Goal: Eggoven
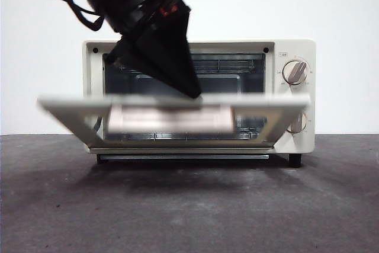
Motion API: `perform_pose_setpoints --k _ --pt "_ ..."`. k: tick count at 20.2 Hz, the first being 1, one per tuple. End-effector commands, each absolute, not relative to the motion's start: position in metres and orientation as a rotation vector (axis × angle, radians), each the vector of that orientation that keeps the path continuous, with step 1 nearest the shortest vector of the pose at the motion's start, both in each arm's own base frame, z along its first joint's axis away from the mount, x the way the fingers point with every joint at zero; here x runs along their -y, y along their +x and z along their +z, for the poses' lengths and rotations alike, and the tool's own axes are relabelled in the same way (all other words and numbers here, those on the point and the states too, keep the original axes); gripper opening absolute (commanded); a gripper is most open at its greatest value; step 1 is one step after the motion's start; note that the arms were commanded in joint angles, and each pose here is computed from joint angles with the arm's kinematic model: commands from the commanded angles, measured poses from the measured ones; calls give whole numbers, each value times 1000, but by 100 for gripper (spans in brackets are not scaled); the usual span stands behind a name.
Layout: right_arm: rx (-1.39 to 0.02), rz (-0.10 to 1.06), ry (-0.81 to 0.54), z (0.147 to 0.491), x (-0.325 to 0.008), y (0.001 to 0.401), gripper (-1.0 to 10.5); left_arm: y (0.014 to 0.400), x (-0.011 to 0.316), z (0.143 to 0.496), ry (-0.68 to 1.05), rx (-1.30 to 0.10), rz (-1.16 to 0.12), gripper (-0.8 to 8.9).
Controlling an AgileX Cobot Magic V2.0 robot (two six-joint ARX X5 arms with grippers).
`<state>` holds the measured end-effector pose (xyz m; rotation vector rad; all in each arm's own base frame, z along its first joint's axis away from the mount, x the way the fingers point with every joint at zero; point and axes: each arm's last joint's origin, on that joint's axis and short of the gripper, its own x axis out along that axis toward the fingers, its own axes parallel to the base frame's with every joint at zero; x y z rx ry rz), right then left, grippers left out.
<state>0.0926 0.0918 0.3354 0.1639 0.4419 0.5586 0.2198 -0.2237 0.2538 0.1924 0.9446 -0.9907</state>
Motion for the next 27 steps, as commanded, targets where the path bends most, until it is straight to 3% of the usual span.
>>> perform_pose_setpoints --k 1,6,14,19,27 --pt "-435 559 156 338 -95 95 3 216 229 261 161 -933 -995 7" --pt "-462 541 140 332 -112 111 3 204 210 296 98 -815 -990 7" --pt "-526 568 170 296 -163 184 3 158 118 371 24 -555 -802 7" --pt "-602 521 228 256 -179 237 3 121 82 387 10 -487 -754 7" --pt "-662 456 208 230 -189 276 3 98 68 392 6 -457 -756 7"
